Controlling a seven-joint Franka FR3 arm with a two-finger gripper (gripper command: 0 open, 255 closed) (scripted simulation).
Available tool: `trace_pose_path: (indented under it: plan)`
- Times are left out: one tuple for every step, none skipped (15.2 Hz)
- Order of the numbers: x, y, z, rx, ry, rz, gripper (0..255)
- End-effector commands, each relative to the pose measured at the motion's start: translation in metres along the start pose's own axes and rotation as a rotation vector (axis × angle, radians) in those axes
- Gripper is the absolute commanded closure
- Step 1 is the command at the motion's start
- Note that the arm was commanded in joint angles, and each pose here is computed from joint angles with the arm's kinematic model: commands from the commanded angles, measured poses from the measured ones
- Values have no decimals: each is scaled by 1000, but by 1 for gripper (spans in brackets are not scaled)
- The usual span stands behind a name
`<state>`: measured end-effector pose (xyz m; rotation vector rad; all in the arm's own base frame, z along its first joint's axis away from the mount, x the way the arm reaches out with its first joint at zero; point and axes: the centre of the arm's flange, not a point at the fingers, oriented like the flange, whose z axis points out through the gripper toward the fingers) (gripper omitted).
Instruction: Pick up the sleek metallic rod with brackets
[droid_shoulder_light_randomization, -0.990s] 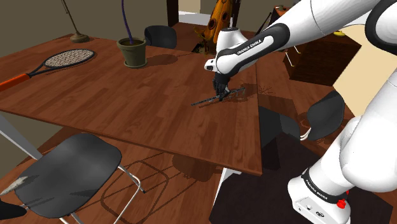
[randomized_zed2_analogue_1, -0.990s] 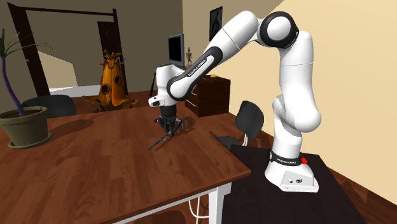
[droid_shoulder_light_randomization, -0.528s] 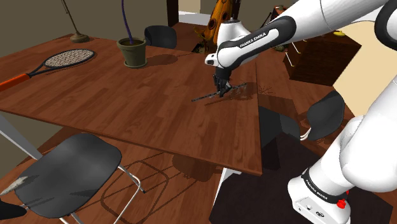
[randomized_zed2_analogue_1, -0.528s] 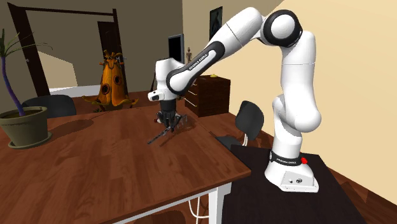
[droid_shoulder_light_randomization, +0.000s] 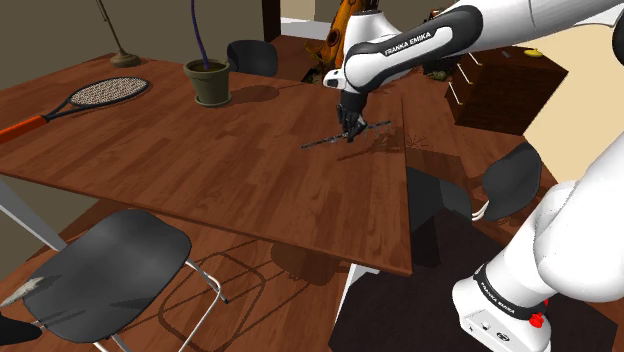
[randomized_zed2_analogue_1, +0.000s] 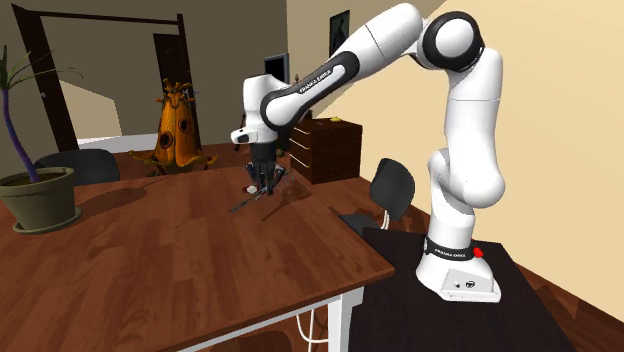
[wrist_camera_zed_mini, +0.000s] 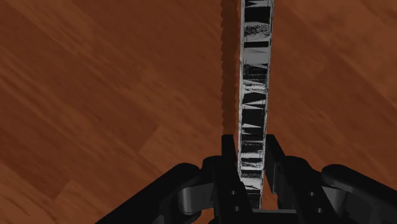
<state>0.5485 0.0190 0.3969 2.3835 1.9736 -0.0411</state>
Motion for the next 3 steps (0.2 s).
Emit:
trace_pose_path:
  plan:
    - [-1,1,-10,0,0,0,255]
    - [-1,1,-11,0,0,0,255]
    - [-1,1,-11,0,0,0,255]
